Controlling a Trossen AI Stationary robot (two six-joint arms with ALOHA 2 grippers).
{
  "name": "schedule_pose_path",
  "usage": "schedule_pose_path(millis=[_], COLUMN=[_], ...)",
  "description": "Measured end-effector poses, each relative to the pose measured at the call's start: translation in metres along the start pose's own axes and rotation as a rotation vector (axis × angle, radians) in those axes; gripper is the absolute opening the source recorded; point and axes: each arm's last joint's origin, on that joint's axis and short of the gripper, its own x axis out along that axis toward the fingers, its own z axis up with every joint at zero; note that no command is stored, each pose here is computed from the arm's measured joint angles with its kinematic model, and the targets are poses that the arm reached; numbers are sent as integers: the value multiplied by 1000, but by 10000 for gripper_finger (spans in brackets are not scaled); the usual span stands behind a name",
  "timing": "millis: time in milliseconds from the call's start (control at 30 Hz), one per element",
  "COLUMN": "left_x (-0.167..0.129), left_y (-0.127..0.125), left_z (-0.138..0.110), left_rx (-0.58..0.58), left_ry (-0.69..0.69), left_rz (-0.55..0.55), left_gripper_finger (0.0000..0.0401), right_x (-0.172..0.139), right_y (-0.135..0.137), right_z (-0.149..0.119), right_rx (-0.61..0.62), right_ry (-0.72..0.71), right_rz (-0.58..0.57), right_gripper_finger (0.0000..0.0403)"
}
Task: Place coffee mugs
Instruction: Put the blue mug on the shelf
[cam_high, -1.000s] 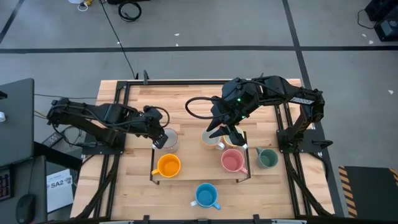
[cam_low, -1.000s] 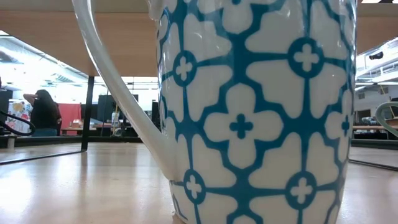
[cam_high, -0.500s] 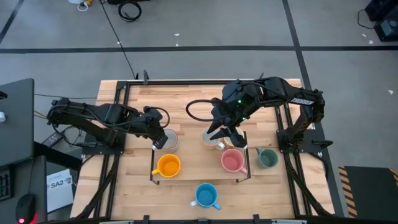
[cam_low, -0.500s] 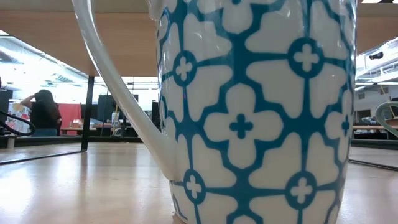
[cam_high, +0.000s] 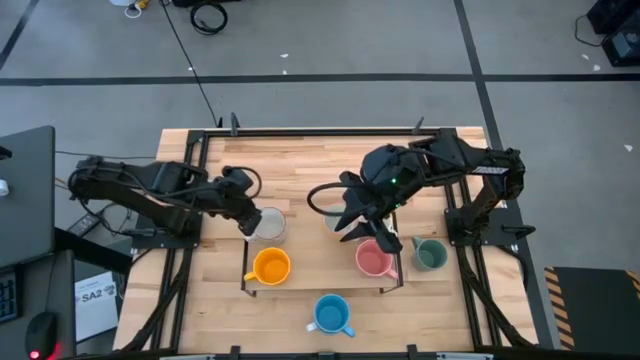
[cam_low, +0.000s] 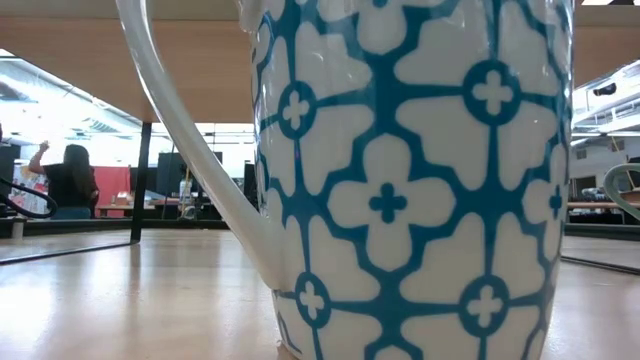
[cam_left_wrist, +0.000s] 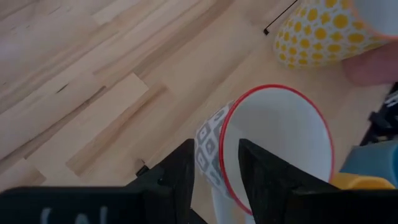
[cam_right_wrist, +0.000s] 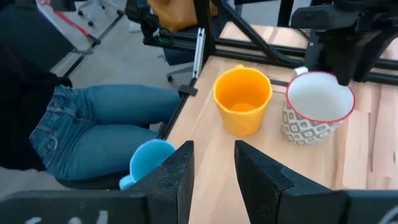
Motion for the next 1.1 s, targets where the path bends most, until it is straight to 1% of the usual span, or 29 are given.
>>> schedule_pose_path(millis=[100, 200, 367, 433, 633, 733, 867, 1100], left_x=[-9, -17, -23, -23, -23, -23, -23, -23], left_y=[5, 8, 11, 11, 11, 11, 11, 11], left_z=[0, 0, 1, 0, 0, 0, 0, 0], left_rx=[-1, 5, 53, 76, 136, 161, 167, 169], left_ry=[-17, -34, -51, -53, -55, -56, -55, -54], left_rz=[-25, -48, -69, -69, -67, -66, -66, -66], left_gripper_finger=[130, 130, 130, 130, 130, 130, 130, 130], right_x=[1, 3, 12, 20, 54, 70, 85, 91], right_y=[5, 10, 20, 24, 29, 29, 32, 47], right_z=[2, 3, 2, -1, -15, -24, -35, -34], right_rx=[32, 93, 210, 270, 481, 550, 609, 614], right_ry=[-15, -27, -50, -37, -19, -9, -2, -59], right_rz=[8, 13, -56, -82, -95, -107, -136, -142], right_gripper_finger=[120, 120, 120, 120, 120, 120, 120, 119])
